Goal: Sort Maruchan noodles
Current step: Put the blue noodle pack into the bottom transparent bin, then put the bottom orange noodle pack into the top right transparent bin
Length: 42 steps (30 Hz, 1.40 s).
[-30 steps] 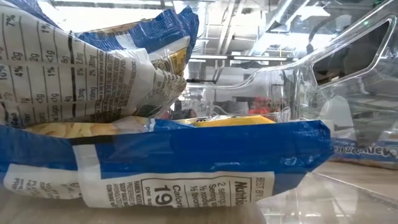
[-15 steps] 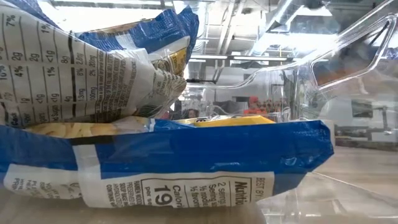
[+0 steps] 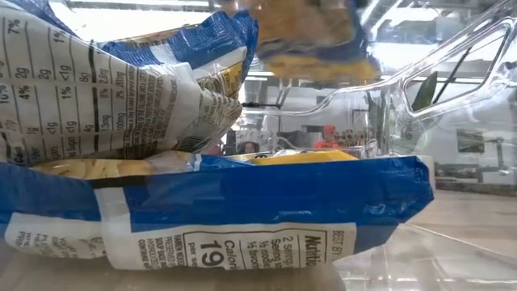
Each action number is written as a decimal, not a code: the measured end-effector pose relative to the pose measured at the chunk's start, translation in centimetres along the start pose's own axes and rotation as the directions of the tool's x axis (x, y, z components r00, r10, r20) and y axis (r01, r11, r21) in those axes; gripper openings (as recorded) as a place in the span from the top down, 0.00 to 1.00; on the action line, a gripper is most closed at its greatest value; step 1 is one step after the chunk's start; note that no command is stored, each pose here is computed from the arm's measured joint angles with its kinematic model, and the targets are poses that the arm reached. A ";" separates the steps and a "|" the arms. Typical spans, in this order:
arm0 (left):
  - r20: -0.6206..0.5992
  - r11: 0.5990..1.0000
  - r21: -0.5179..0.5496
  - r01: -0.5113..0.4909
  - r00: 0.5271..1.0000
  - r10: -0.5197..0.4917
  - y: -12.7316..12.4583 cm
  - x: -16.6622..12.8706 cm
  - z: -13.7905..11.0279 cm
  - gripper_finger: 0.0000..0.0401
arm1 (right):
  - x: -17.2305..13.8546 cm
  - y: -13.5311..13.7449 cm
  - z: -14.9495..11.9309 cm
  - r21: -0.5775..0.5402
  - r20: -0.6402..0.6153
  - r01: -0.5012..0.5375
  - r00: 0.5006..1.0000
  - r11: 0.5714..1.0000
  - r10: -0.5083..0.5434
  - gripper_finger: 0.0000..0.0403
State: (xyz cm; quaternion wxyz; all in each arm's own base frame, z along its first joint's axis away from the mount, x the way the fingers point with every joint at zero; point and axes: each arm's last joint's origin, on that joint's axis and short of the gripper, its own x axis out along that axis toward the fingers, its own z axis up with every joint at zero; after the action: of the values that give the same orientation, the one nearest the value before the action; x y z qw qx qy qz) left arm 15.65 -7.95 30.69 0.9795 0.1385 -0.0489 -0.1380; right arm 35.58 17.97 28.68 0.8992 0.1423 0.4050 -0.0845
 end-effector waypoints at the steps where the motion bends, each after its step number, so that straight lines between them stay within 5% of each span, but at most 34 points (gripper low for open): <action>1: 0.006 1.000 -0.001 0.001 1.000 -0.001 0.0 -0.1 0.1 0.39 | 0.9 0.5 0.0 -0.029 -0.021 -0.009 1.000 1.000 0.009 0.93; 10: -0.007 1.000 0.004 0.003 1.000 -0.003 0.0 -0.2 0.0 0.39 | 5.4 4.9 -0.8 -0.296 -0.198 -0.179 0.972 0.938 0.123 0.93; 17: -0.008 1.000 0.005 0.003 1.000 -0.003 0.0 -0.2 0.0 0.39 | 7.1 4.2 -3.4 -0.339 -0.375 -0.104 0.926 0.935 -0.034 0.87; 21: -0.008 1.000 0.005 0.003 1.000 -0.003 0.0 -0.2 0.0 0.39 | 7.1 4.2 -3.2 -0.324 -0.376 -0.119 0.927 0.938 -0.012 0.83; 34: -0.010 1.000 0.021 -0.005 1.000 0.005 0.0 -0.2 0.0 0.39 | 5.8 3.8 -2.5 -0.305 -0.394 -0.140 0.919 0.942 0.009 0.36; 42: -0.013 1.000 0.021 -0.012 1.000 0.012 0.0 -0.2 0.0 0.39 | 3.0 2.9 -2.7 -0.350 -0.375 0.012 0.915 0.937 -0.152 0.31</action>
State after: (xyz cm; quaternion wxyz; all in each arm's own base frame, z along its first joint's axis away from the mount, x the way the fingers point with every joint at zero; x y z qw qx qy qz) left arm 15.46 -7.87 30.67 0.9791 0.1494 -0.0448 -0.1306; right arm 36.41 21.48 25.25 0.8050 -0.0186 0.5926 -0.0207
